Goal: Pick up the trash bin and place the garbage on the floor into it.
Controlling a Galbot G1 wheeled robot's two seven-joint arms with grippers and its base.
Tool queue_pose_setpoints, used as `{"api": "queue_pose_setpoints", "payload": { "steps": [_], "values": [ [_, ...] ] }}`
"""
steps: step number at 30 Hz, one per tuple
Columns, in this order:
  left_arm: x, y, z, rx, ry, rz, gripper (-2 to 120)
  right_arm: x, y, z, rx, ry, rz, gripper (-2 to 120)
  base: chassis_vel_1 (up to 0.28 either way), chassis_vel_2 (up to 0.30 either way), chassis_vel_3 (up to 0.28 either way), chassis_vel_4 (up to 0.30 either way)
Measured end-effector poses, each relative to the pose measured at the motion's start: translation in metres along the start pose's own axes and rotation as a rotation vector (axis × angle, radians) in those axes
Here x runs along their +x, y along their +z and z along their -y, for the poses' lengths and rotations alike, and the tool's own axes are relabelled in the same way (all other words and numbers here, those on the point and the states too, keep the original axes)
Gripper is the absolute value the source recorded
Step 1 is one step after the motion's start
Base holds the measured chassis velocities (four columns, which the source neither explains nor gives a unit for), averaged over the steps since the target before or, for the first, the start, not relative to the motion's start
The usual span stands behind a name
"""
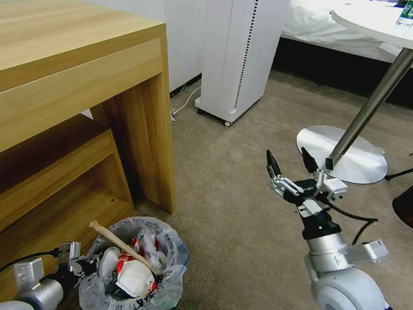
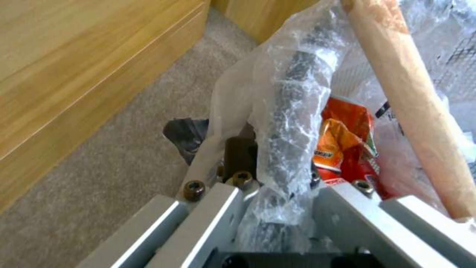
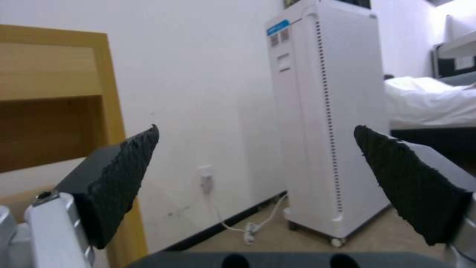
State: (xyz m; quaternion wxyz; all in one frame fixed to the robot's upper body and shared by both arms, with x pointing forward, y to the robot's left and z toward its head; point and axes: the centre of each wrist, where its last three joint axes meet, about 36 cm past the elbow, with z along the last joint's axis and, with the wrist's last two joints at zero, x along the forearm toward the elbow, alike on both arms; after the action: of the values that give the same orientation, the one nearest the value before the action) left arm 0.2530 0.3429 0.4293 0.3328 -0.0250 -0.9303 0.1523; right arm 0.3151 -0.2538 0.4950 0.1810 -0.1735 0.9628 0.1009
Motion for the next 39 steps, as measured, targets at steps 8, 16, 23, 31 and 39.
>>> {"api": "queue_pose_setpoints", "payload": {
  "steps": [8,16,23,31,39],
  "values": [
    [-0.022,-0.010,-0.005,0.013,0.027,-0.018,1,0.015,-0.002,0.007,0.047,0.033,0.008,100,0.000,0.000,0.000,0.000],
    [-0.035,-0.013,-0.012,0.023,0.025,-0.036,1,0.018,-0.002,0.012,0.064,0.047,0.016,100,0.000,0.000,0.000,0.000],
    [-0.039,-0.012,-0.013,0.057,0.027,-0.063,1,0.016,0.005,0.014,0.067,0.052,0.020,100,0.000,0.000,0.000,0.000],
    [-0.041,-0.012,-0.013,0.068,0.027,-0.068,1,0.017,0.010,0.017,0.070,0.051,0.024,100,0.000,0.000,0.000,0.000],
    [-0.041,-0.012,-0.014,0.069,0.024,-0.065,21,0.017,0.013,0.018,0.072,0.049,0.025,100,0.000,0.000,0.000,0.000]
  ]
}}
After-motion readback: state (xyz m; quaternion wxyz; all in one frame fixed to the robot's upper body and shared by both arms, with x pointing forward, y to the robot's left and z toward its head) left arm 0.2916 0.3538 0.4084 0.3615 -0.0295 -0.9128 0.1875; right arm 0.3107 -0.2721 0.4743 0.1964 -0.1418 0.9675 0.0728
